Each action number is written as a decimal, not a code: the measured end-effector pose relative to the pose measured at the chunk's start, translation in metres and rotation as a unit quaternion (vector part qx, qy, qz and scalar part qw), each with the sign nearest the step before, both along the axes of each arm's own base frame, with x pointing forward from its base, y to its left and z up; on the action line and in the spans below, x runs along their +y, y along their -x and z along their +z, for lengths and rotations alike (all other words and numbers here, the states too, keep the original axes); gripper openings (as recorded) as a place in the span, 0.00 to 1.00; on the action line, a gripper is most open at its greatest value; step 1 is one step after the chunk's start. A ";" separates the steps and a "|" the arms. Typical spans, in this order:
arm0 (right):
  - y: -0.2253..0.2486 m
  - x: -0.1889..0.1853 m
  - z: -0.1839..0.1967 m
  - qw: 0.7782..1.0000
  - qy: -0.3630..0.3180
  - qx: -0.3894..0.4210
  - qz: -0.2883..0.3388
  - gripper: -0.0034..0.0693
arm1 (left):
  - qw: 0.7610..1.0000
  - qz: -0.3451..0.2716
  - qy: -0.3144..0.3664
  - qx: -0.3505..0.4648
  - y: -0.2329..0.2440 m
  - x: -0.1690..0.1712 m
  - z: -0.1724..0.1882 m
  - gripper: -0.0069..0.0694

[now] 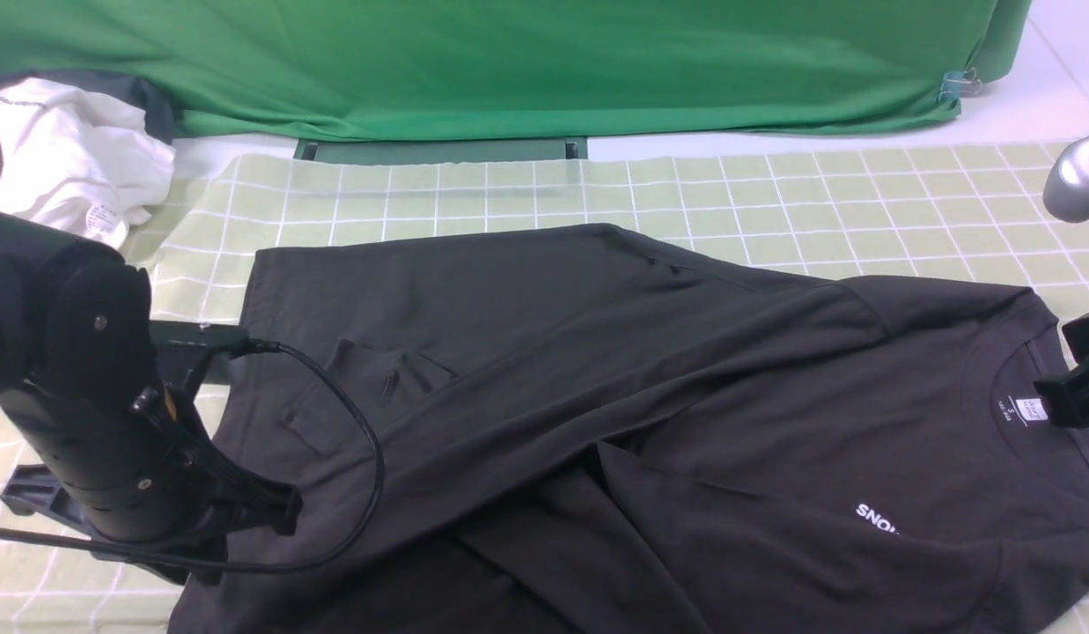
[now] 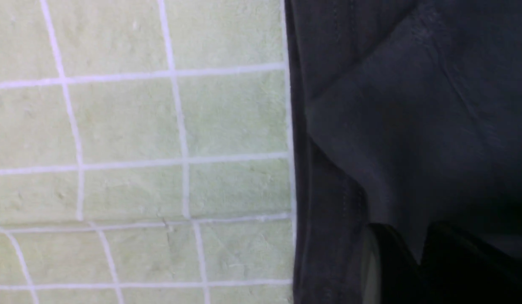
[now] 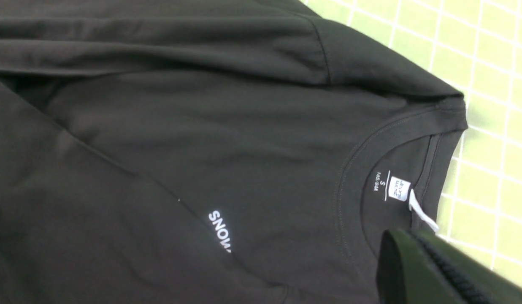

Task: Fold a long-sleeved shirt over a green coffee tablecloth.
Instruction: 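Fold the left side of the dark shirt inward over its body with the left gripper, then grasp the near edge of the shirt at its hem and shoulder corners, then fold the black garment in half by bringing its near edge over to the far edge, then pull the folded dark garment lengthwise by its ends to straighten it flat on the table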

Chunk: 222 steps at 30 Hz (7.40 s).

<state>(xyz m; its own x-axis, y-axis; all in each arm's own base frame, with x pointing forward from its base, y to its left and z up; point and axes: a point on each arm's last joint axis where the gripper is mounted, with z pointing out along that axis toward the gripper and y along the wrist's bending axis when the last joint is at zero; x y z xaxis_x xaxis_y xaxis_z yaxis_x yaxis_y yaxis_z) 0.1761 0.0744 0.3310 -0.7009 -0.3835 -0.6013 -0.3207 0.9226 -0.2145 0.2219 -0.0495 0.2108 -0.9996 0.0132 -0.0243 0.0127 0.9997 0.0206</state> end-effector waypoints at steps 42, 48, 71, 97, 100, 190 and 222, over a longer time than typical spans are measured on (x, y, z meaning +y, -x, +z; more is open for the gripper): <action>0.023 0.057 -0.035 0.950 -0.013 0.198 0.241 0.09 | 0.994 -0.016 -0.001 0.105 0.072 0.006 -0.033 0.12; 0.039 0.099 -0.065 0.923 0.042 0.247 0.292 0.32 | 0.999 -0.012 0.014 0.051 0.090 0.010 -0.006 0.12; 0.054 0.115 -0.179 0.912 0.085 0.321 0.239 0.57 | 1.000 0.001 0.017 0.021 0.095 0.013 0.002 0.12; -0.028 0.084 -0.066 0.957 0.080 0.196 0.200 0.14 | 0.991 0.026 -0.008 -0.128 0.012 0.011 0.075 0.12; -0.072 0.084 -0.056 0.962 0.079 0.179 0.189 0.14 | 0.989 0.048 -0.005 -0.137 -0.032 0.018 0.077 0.12; -0.209 -0.068 -0.108 0.967 -0.016 0.238 -0.084 0.64 | 0.996 -0.008 -0.004 -0.087 -0.095 0.028 -0.055 0.10; -0.256 -0.066 -0.130 0.961 -0.030 0.270 -0.045 0.07 | 0.995 -0.007 -0.010 -0.094 -0.096 0.029 -0.055 0.10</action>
<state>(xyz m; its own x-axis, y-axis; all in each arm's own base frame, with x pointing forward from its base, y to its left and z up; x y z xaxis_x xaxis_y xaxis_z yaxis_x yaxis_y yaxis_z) 0.4319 0.0082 0.2011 -0.9461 -0.2819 -0.1593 -0.2880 0.9575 0.0160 0.3183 -0.0208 0.1560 -0.9771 0.0299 -0.2109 0.0209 0.9988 0.0446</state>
